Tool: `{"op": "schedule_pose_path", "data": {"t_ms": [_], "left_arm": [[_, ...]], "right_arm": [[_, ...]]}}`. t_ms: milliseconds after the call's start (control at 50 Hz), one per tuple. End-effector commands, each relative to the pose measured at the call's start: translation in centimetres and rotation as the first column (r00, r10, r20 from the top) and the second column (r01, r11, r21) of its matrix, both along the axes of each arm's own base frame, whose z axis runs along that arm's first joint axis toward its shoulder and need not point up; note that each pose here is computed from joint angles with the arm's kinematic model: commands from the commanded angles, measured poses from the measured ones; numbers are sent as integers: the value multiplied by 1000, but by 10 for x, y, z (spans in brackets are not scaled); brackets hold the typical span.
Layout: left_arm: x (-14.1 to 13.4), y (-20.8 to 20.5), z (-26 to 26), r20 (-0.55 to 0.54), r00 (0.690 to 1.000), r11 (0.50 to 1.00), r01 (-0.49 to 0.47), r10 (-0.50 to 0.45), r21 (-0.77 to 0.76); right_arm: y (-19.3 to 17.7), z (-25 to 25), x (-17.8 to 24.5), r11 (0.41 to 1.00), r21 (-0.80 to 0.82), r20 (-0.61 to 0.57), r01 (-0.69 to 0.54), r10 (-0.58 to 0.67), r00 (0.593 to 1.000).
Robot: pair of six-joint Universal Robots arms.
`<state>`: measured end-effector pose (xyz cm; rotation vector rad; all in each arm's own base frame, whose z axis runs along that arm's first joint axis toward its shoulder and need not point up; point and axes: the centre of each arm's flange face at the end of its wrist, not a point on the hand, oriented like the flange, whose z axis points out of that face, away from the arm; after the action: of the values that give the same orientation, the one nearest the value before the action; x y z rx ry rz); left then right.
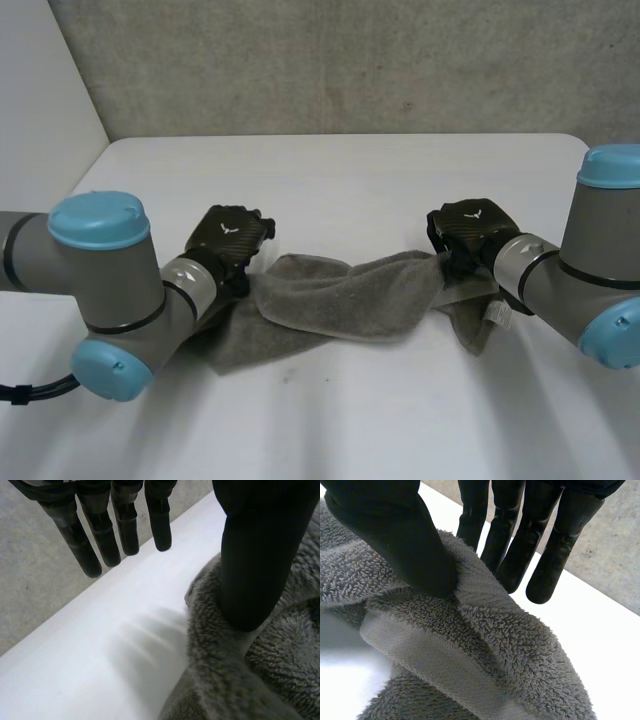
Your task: Fold the towel.
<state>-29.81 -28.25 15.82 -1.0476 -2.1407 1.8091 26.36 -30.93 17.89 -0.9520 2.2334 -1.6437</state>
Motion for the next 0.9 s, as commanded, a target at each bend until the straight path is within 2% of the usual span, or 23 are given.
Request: {"op": "schedule_pose_path", "data": {"t_ms": [20,140,180,200,240,260,280,440,900], "left_arm": [[15,31,30,1,1000,1000,-4,4,18],[27,44,44,-52,997,997,-52,55,63],[38,51,47,-72,988,986,-127,135,108],[38,51,47,-72,988,986,-128,136,109],[51,56,43,-54,972,964,-219,229,153],[51,56,43,-53,972,964,-219,230,153],[58,58,40,-34,963,952,-259,268,164],[79,61,21,13,937,919,-344,349,192],[69,34,-14,-54,940,936,-327,336,128]], "right_arm": [[0,-1,-2,1000,1,1,6,-6,1000],[-1,-1,-5,1000,4,-2,13,-13,1000],[-1,-1,-5,1000,4,-2,13,-13,1000],[-2,0,-6,1000,0,-1,16,-16,1000],[-2,0,-6,1000,0,-1,16,-16,1000],[-2,0,-6,1000,0,-1,16,-16,1000],[-2,0,-6,1000,0,-1,16,-16,1000],[0,-1,-6,1000,5,-3,16,-16,1000],[-4,7,-17,999,-5,0,46,-46,999]]}}
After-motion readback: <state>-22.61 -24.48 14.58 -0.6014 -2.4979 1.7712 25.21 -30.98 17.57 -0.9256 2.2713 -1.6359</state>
